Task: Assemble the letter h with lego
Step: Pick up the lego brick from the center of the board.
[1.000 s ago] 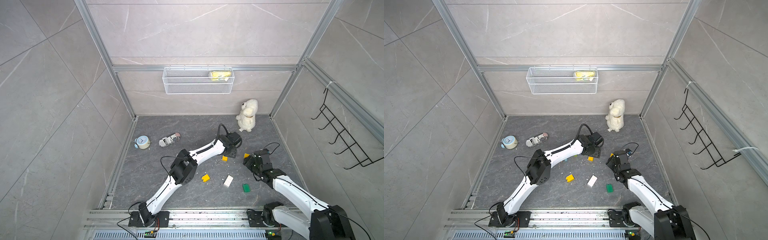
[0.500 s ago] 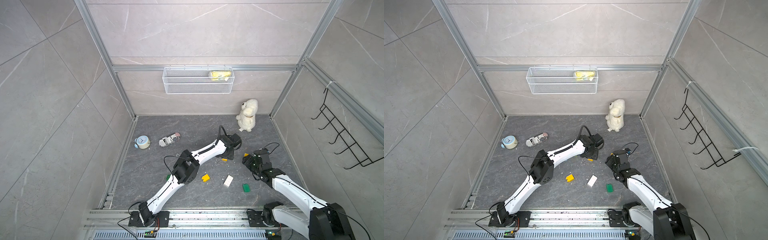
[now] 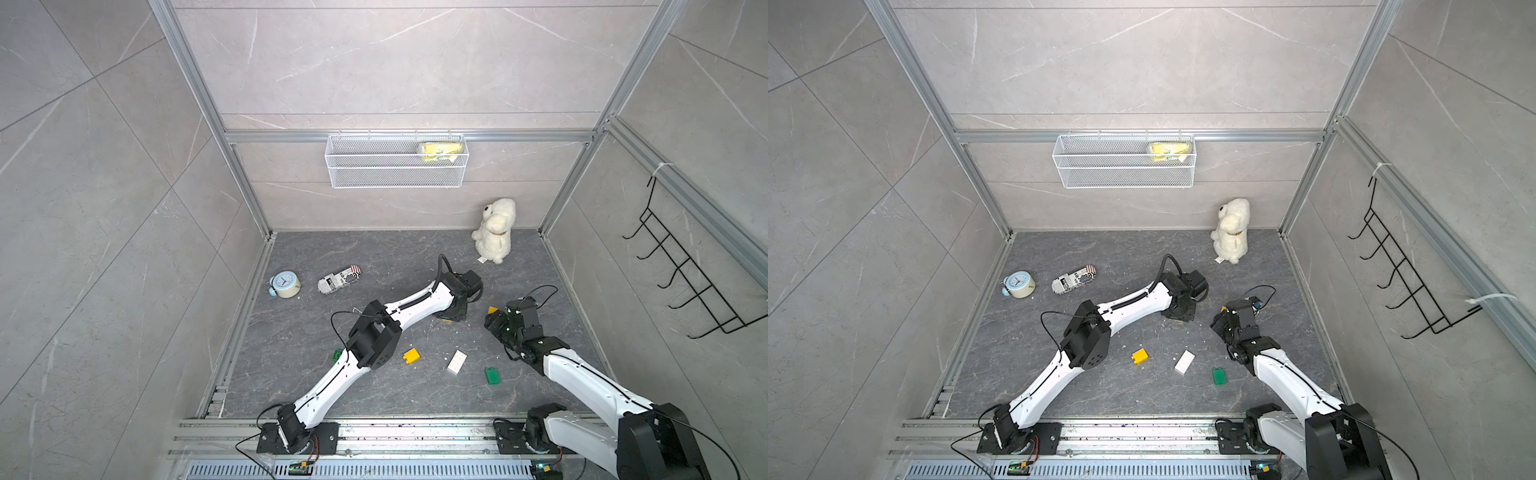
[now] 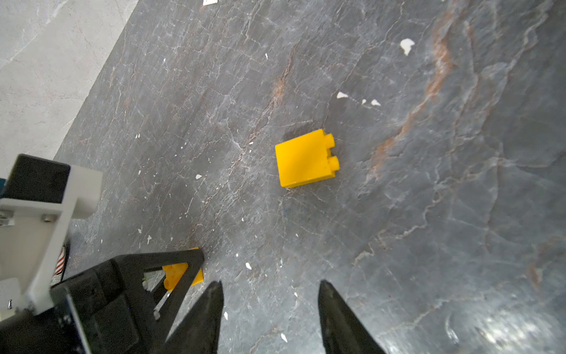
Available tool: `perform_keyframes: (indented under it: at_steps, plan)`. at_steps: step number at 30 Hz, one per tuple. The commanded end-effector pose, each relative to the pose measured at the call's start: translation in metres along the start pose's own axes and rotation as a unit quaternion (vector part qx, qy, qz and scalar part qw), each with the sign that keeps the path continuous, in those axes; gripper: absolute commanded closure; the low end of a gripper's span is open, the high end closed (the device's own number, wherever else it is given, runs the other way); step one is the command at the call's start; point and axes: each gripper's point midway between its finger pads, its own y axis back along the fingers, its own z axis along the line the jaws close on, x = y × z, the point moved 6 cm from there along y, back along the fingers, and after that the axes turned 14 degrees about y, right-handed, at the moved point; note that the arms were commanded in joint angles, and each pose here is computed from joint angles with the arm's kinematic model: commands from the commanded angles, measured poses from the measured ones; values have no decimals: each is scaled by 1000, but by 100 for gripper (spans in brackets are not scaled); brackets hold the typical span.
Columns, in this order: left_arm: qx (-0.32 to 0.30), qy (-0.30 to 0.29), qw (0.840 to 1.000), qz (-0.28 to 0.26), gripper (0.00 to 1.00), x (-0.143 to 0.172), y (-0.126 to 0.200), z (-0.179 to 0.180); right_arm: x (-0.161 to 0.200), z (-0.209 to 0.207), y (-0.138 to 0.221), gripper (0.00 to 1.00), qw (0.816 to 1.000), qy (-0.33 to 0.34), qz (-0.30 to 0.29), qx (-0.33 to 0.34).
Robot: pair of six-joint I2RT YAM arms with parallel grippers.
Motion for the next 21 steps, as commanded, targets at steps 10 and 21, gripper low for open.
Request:
perform_keyframes:
  at_steps: [10, 21]
  plan:
    - [-7, -12, 998, -55, 95, -14, 70, 21, 6, 5, -11, 51, 999, 8, 21, -26]
    - [-28, -27, 999, -37, 100, -41, 73, 85, 10, 12, -18, 53, 998, 17, 36, -54]
